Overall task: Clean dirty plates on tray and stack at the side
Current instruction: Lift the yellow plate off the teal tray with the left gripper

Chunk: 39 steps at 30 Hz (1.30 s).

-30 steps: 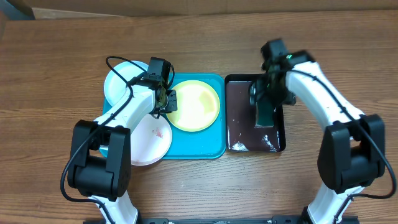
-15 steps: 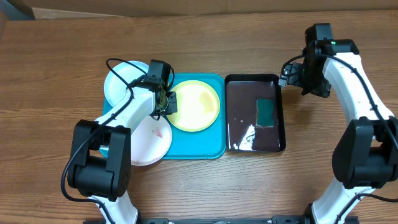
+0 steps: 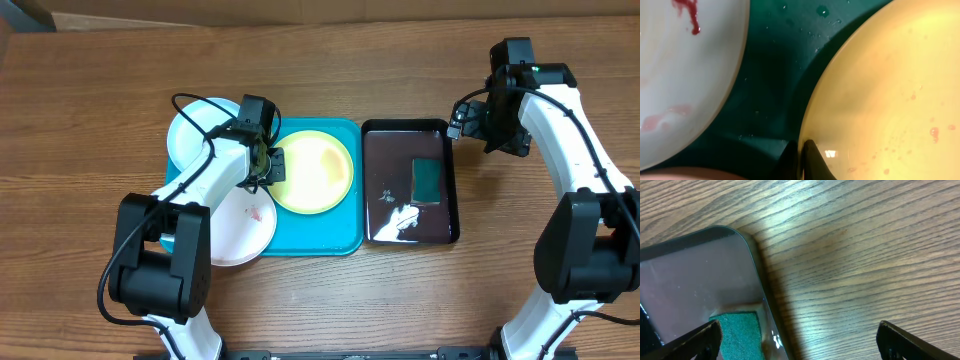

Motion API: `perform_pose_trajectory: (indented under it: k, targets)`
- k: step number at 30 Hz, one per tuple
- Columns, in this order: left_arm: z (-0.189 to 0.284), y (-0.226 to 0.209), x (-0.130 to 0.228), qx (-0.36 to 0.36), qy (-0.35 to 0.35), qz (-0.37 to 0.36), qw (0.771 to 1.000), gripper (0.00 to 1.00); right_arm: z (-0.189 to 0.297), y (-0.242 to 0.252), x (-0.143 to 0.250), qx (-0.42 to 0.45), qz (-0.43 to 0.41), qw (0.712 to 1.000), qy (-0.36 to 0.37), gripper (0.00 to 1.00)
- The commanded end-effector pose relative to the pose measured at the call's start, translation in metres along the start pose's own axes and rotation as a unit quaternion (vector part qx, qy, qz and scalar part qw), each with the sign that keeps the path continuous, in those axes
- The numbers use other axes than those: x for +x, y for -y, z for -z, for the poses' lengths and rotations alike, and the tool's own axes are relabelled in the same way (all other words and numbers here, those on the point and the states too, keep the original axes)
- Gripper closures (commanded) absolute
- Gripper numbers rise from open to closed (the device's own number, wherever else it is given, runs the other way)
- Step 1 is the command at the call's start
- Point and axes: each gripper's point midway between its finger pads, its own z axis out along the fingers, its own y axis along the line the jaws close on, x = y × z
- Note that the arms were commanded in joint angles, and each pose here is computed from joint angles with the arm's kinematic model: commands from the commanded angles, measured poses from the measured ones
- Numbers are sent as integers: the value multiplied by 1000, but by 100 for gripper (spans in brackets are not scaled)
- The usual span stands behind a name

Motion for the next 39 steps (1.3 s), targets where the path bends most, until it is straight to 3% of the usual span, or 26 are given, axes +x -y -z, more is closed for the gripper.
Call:
perform_pose_trajectory:
  k: [1, 10, 20, 30, 39]
  targets:
    - [20, 2, -16, -3, 22, -6, 1000, 96, 8, -3, -6, -5, -2, 1000, 15, 0]
    - [76, -2, -53, -23, 90, -2, 996, 96, 8, -3, -6, -5, -2, 1000, 15, 0]
    - [160, 23, -88, -1, 186, -28, 982, 96, 8, -3, -6, -5, -2, 1000, 15, 0]
    - [184, 72, -74, -83, 246, -100, 961, 96, 8, -3, -6, -5, -2, 1000, 15, 0]
    - [222, 129, -48, -176, 342, -172, 907, 96, 8, -3, -6, -5, -2, 1000, 15, 0]
